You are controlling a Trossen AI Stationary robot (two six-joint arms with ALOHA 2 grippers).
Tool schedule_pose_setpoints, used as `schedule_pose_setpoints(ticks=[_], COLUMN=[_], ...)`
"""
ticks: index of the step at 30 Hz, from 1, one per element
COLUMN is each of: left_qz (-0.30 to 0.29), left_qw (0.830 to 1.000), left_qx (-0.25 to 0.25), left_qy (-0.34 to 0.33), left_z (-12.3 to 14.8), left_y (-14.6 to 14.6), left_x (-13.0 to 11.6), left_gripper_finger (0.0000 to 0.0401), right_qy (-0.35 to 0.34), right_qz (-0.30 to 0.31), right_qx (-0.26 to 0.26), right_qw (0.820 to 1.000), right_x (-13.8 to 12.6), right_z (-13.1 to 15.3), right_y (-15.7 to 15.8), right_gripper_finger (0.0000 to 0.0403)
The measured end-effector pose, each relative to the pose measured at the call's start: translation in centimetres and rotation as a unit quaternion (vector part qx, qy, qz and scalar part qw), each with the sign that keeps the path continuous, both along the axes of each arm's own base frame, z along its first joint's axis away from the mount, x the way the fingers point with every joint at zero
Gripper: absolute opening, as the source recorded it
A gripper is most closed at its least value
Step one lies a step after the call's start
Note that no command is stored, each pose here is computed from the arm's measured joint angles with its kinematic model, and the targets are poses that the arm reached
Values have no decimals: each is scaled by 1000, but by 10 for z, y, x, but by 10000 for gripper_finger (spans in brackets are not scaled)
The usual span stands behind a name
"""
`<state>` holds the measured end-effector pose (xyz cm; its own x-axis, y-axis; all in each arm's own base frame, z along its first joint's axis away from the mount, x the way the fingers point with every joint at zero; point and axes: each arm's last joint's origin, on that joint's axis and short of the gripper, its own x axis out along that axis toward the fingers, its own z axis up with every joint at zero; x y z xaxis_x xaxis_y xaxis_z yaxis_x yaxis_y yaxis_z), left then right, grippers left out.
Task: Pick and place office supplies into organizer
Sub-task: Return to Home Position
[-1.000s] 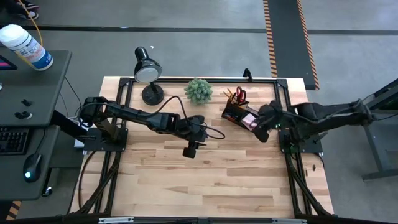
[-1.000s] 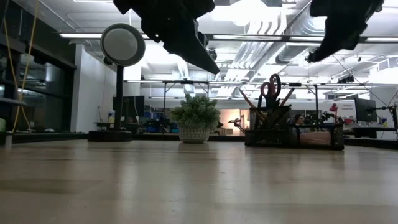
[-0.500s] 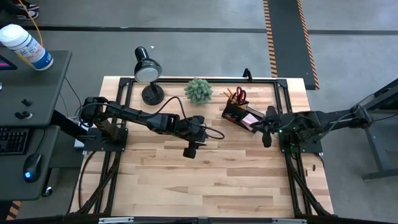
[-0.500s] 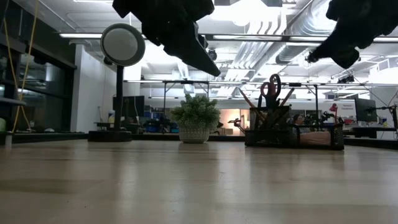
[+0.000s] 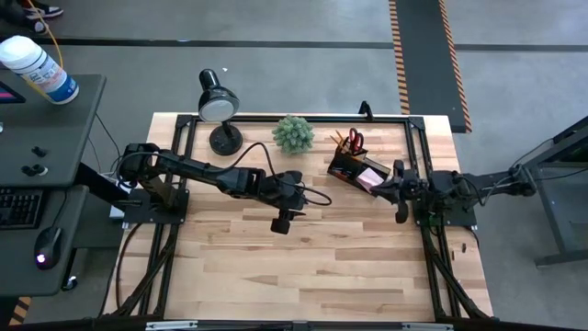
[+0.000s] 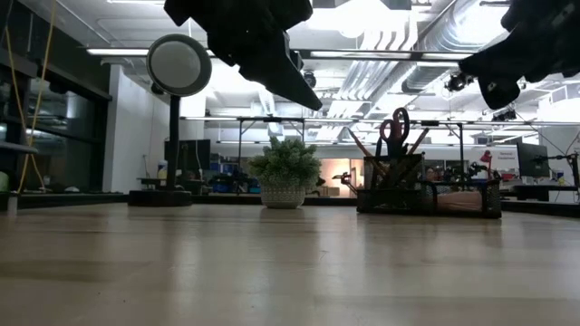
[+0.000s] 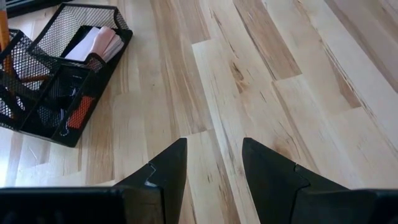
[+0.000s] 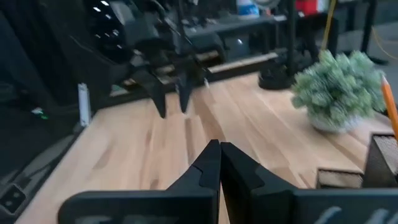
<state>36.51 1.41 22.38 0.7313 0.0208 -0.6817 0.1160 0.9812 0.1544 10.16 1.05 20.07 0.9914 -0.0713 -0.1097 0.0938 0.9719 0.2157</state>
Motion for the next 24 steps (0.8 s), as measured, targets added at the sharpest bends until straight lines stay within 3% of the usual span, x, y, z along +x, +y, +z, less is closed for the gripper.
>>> schedule_pose_setpoints(ticks=[14,24], left_qz=[-1,-1], left_qw=[1000,1000], left_qx=[2,1], left_qy=[-13,-13], left_z=[2,2], left_y=[0,0], left_x=[2,2], left_gripper_finger=[143,143], right_qy=[-49,-87], right_qz=[8,35], right_qx=[-21,-42], right_qw=[999,995], right_x=[-9,-9], right_z=[-22,-15], right_y=[-1,0], right_gripper_finger=[0,0])
